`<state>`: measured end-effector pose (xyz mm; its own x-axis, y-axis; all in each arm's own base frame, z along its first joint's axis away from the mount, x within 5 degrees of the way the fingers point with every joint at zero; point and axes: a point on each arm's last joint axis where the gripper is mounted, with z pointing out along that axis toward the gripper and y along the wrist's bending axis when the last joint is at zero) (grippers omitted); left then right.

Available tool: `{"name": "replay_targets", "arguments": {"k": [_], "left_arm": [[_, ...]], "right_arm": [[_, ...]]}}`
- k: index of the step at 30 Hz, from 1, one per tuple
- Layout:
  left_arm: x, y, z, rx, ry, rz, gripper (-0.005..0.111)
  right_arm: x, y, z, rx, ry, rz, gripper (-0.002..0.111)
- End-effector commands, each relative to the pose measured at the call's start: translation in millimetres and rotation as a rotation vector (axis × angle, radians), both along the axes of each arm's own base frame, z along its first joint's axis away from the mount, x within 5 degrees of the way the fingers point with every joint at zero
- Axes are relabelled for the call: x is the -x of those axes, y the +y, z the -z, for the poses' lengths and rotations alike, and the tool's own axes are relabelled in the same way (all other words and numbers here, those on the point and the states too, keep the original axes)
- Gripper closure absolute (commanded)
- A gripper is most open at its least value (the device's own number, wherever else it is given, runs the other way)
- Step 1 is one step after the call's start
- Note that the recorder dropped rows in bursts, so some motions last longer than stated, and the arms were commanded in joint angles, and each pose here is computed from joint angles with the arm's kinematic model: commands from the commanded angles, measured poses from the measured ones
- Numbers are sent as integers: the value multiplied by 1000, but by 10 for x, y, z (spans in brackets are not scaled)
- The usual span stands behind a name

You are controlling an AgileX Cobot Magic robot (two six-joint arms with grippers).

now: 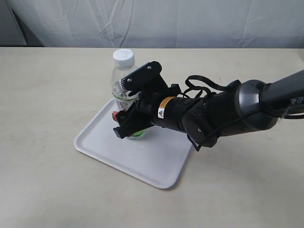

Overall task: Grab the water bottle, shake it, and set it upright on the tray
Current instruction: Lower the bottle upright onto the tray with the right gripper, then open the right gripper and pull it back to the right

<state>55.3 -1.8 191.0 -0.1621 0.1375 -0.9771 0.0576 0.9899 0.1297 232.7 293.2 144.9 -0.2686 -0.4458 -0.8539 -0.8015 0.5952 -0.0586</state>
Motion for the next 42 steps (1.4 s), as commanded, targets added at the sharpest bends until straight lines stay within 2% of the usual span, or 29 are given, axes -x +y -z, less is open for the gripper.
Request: {"name": "replay_targets", "arguments": {"k": [1, 17, 19, 21, 24, 30, 33, 36, 40, 42], "left_arm": [[1, 0, 2, -1, -10, 1, 106], [1, 0, 2, 2, -10, 0, 106], [1, 0, 2, 2, -10, 0, 106], [1, 0, 2, 2, -10, 0, 106], [1, 0, 2, 2, -10, 0, 106], [1, 0, 2, 2, -10, 0, 106], [1, 0, 2, 2, -10, 0, 106], [1, 0, 2, 2, -10, 0, 106], [1, 0, 2, 2, -10, 0, 106], [1, 0, 2, 2, -10, 0, 106]], "right_arm": [[4, -27, -72, 14, 12, 4, 28], [93, -134, -159, 130, 105, 2, 31], [113, -159, -207, 144, 117, 1, 43], [140, -192, -258, 165, 134, 1, 63], [218, -287, -342, 231, 204, 9, 108], [438, -509, -598, 314, 380, 46, 105], [611, -669, -835, 262, 429, 59, 105], [903, -975, -1100, 168, 458, 71, 105], [1318, -1305, -1323, 205, 631, 16, 105], [1387, -1438, -1433, 227, 570, -4, 105]]}}
